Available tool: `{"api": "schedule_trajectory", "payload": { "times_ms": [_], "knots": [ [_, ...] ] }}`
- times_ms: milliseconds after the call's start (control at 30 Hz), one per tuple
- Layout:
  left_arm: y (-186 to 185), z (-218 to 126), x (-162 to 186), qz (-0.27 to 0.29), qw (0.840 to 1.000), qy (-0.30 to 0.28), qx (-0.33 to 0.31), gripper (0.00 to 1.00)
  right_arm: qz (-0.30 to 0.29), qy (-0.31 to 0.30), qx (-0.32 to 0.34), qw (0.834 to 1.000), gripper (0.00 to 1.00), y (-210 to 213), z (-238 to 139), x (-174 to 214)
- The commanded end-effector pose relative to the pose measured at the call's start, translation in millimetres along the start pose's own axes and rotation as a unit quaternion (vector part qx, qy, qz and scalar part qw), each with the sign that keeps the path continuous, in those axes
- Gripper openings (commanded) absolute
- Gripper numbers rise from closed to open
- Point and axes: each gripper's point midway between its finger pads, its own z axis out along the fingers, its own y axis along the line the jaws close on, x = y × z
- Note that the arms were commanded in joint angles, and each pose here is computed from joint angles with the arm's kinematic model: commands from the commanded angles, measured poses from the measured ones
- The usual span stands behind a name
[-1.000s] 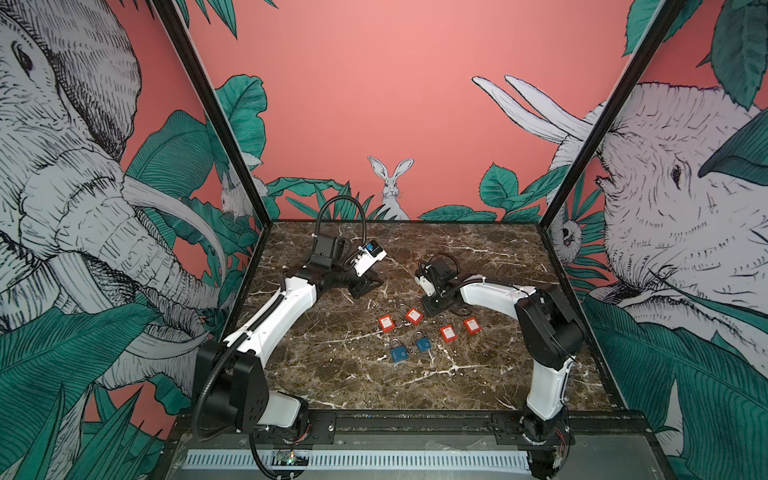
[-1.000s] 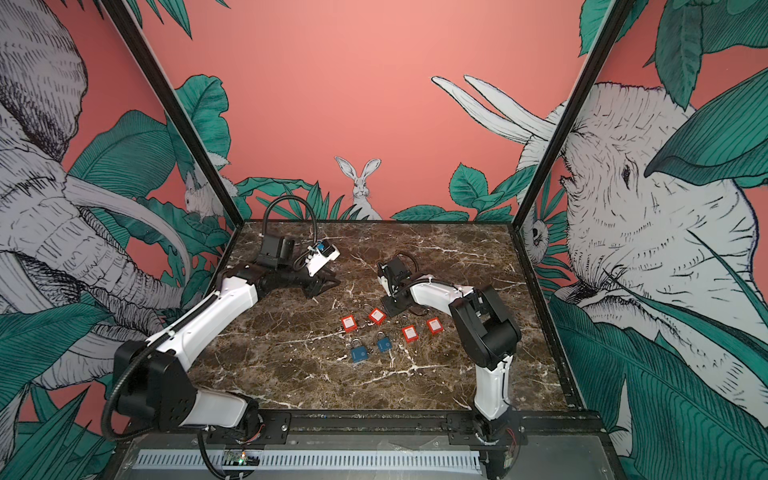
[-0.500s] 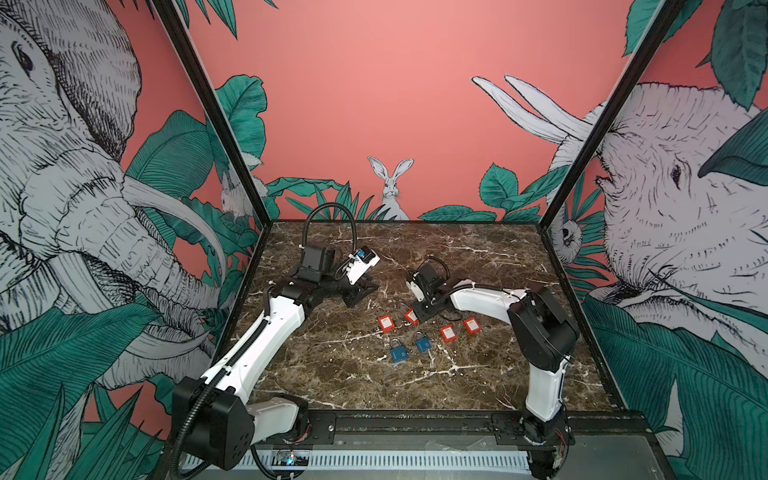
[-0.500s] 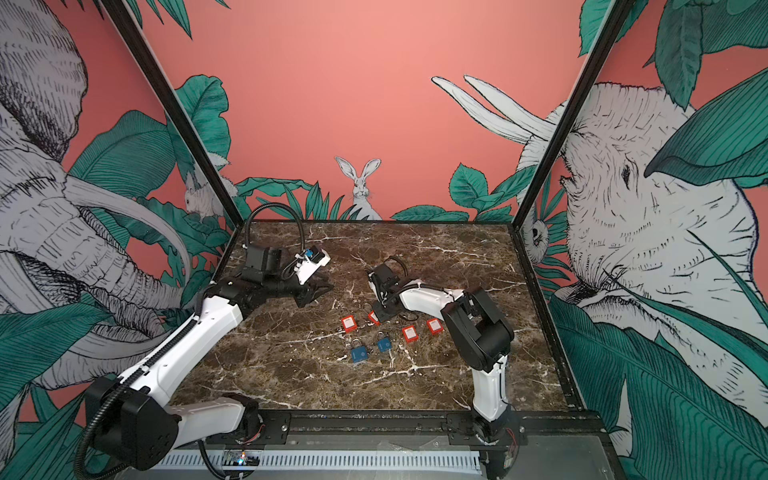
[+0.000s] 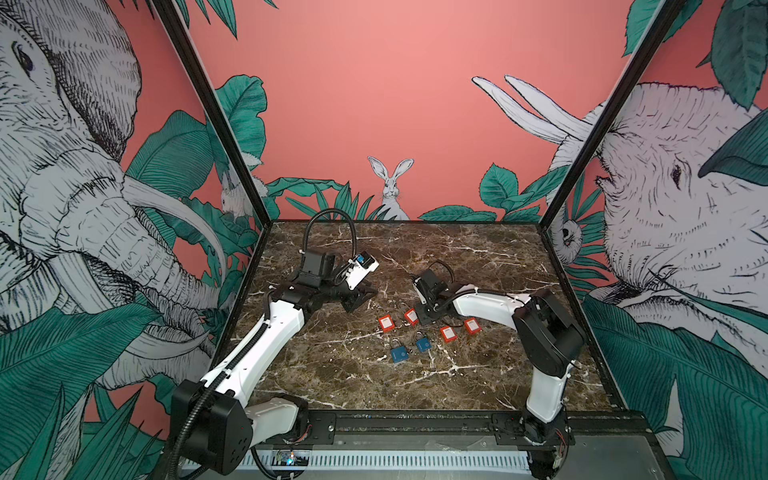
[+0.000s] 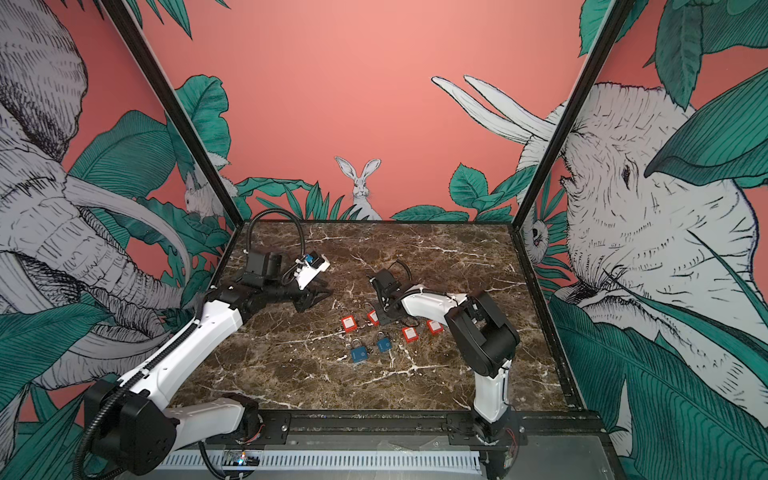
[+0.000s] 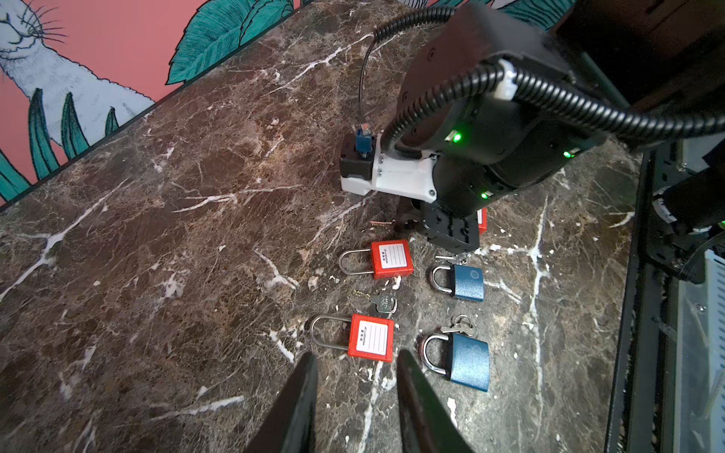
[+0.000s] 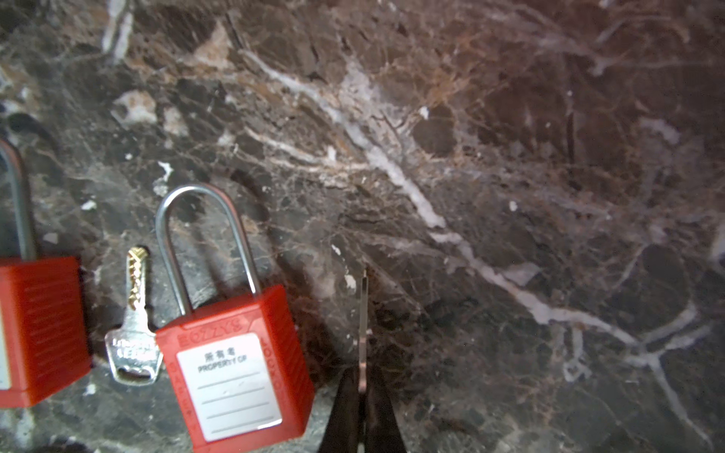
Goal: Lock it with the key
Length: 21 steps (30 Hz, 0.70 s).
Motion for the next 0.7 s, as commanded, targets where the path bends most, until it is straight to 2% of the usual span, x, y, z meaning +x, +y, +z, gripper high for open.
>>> {"api": "schedule_trajectory", "payload": {
  "times_ms": [0,100,233,300,500,667],
  "knots": [
    [0,-9,1,0.001,1.000,-0.010,-0.016,0.36,0.015,-0.013,0.017,1.000,0.00,-3,6,-8],
    [1,-10,9,-0.004,1.000,-0.008,-0.026,0.36,0.016,-0.012,0.016,1.000,0.02,-2,11,-9],
    [4,-14,15,-0.014,0.999,-0.012,-0.039,0.37,0.006,-0.032,0.012,0.999,0.24,-1,3,-18],
    [9,-16,17,-0.022,0.998,-0.018,-0.050,0.41,-0.002,-0.049,0.023,0.999,0.30,-6,-5,-23],
    [24,-28,19,-0.052,0.994,-0.048,-0.080,0.45,-0.038,-0.094,0.047,0.994,0.35,-14,-38,-45],
    [30,-32,26,-0.072,0.992,-0.057,-0.092,0.46,-0.067,-0.084,0.051,0.993,0.36,-16,-37,-43]
  ]
}}
